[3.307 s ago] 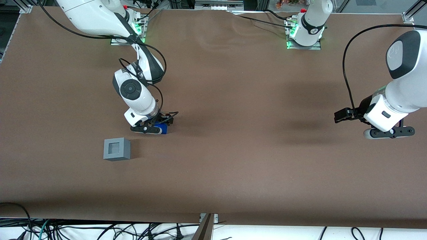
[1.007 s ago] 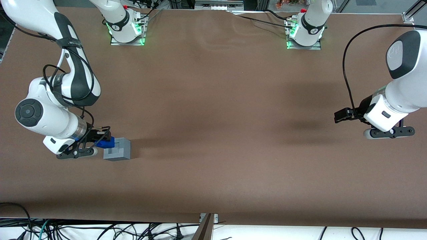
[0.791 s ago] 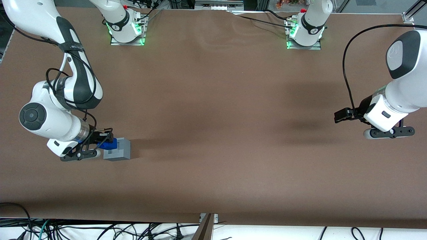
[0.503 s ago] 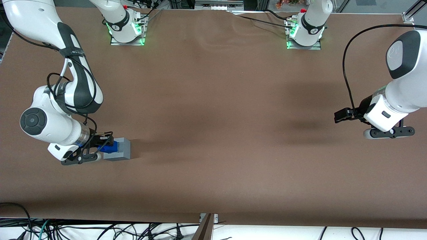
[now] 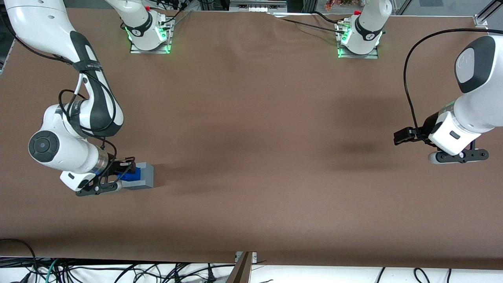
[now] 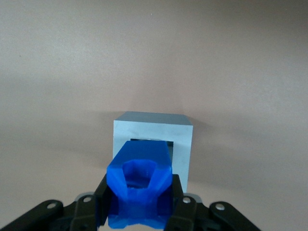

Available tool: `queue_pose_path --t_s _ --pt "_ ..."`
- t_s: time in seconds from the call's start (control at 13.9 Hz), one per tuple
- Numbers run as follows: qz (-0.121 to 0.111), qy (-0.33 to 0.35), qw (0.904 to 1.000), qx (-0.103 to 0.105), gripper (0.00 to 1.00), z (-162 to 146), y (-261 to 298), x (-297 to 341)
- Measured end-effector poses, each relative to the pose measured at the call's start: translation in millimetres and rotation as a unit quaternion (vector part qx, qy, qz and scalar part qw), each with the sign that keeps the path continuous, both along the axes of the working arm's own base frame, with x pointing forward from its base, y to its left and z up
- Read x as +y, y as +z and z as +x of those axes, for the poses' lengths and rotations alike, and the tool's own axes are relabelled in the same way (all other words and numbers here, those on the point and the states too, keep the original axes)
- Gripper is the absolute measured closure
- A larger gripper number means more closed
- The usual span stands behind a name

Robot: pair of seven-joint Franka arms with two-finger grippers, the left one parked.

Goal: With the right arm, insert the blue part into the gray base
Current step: 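Lower the blue part into the gray base's socket and press down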

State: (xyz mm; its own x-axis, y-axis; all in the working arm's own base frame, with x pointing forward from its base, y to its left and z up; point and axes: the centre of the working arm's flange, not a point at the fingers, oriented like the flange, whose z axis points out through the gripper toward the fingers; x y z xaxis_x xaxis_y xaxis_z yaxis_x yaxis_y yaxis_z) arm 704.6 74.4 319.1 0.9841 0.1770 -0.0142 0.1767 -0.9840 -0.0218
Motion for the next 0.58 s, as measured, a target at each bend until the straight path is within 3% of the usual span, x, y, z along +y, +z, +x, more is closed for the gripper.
queue_pose_path --t_s 0.58 --pt "0.000 -0.002 1.0000 0.007 0.50 0.6 -10.4 -6.2"
